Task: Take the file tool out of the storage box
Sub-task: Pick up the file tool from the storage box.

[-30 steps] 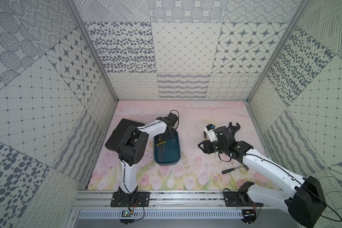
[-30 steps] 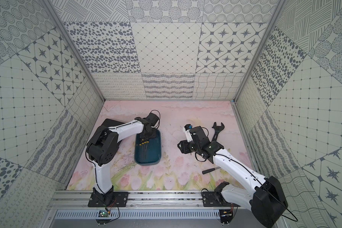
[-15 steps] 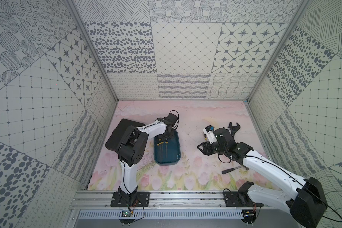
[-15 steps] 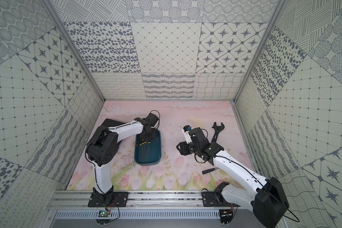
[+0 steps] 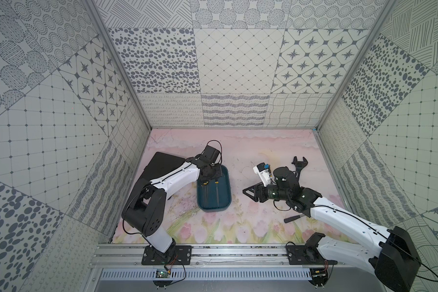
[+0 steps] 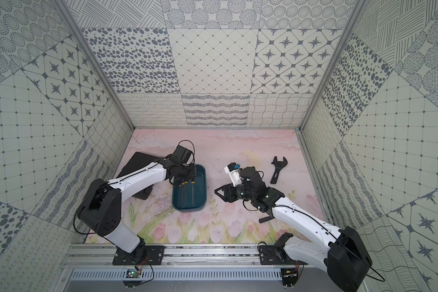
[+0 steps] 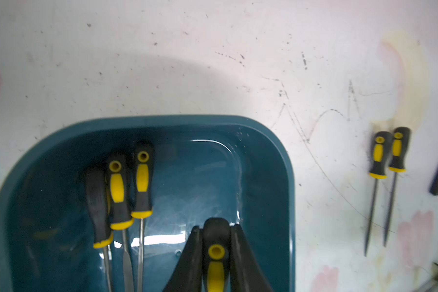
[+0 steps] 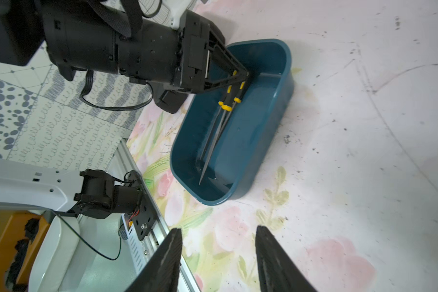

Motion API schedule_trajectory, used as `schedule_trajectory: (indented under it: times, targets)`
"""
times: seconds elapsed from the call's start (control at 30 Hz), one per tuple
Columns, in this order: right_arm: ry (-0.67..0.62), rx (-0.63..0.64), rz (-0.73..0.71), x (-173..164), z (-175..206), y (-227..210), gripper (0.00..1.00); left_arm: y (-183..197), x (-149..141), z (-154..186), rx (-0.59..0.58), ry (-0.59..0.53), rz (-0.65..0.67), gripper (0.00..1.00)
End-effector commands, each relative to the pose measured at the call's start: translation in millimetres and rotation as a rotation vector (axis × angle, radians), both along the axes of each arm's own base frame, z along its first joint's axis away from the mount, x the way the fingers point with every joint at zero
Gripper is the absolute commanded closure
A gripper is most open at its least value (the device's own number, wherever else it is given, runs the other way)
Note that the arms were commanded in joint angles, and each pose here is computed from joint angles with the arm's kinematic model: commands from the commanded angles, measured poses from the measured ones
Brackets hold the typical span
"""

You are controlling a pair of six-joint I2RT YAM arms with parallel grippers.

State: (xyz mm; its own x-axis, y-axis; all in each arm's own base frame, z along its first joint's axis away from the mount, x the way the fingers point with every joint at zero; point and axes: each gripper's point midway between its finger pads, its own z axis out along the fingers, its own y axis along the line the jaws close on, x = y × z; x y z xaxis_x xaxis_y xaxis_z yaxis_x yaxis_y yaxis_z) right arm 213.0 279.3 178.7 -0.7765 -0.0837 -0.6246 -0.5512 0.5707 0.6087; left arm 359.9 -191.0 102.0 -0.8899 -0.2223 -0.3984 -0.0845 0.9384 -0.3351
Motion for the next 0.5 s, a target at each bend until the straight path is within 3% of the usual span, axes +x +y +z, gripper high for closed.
schedule_trajectory:
  times: [0.0, 0.23, 0.47]
  targets:
    - [-0.012, 0.144, 0.047, 0, 20, 26, 0.51, -31, -2, 42, -0.298, -0.047, 0.038, 0.91]
    - [0.026, 0.132, 0.065, 0, -1, 57, 0.53, -41, -18, 78, -0.446, -0.072, 0.021, 0.92]
    - [0.023, 0.127, 0.074, 0, -3, 71, 0.58, -43, -26, 95, -0.474, -0.083, 0.002, 0.92]
